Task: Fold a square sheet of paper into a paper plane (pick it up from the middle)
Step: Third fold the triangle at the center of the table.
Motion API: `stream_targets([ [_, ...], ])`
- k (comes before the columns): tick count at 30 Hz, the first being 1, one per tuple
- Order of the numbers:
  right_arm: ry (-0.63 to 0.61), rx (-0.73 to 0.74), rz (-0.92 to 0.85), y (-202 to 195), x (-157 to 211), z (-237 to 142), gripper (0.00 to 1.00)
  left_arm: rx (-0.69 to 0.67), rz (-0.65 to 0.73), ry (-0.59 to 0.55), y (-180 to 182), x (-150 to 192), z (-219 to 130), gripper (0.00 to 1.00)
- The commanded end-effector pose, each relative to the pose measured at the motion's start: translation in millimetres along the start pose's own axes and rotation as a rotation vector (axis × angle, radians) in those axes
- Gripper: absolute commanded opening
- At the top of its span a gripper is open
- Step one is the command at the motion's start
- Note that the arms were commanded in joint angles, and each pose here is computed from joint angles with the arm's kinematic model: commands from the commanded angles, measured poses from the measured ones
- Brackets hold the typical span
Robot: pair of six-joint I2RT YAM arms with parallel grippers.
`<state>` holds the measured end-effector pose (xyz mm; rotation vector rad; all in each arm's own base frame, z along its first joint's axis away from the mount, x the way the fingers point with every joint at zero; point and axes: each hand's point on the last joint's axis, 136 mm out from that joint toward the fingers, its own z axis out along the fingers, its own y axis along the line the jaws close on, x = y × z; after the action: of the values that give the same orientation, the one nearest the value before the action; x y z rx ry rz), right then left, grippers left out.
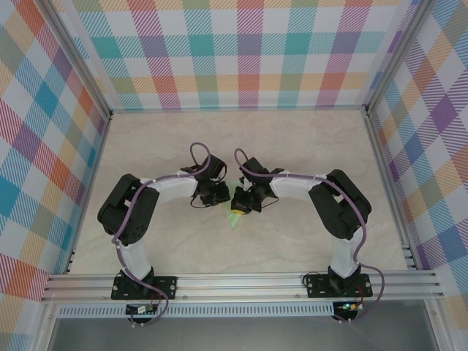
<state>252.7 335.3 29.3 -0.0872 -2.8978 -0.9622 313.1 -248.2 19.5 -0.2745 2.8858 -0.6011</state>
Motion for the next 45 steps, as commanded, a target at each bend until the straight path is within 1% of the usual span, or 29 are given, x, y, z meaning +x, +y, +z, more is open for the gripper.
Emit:
stream_targets([
  [1, -0.015, 0.013, 0.031, -3.3, -2.7, 5.1, 0.08, -0.042, -0.017, 0.037, 9.7, 7.9, 8.1, 0.17],
  [17, 0.002, 0.016, 0.02, -5.5, -1.5, 9.5, 0.08, -0.039, -0.017, 0.041, 8.9, 8.6, 7.9, 0.16],
  [31, 0.002, -0.016, -0.005, 0.3, -3.5, 11.9, 0.08, -0.034, -0.015, 0.046, 8.1, 9.8, 8.2, 0.16],
  [45, 0.013, 0.021, 0.005, -10.1, -2.4, 17.2, 0.08, -0.031, -0.014, 0.044, 6.2, 8.5, 7.3, 0.16],
])
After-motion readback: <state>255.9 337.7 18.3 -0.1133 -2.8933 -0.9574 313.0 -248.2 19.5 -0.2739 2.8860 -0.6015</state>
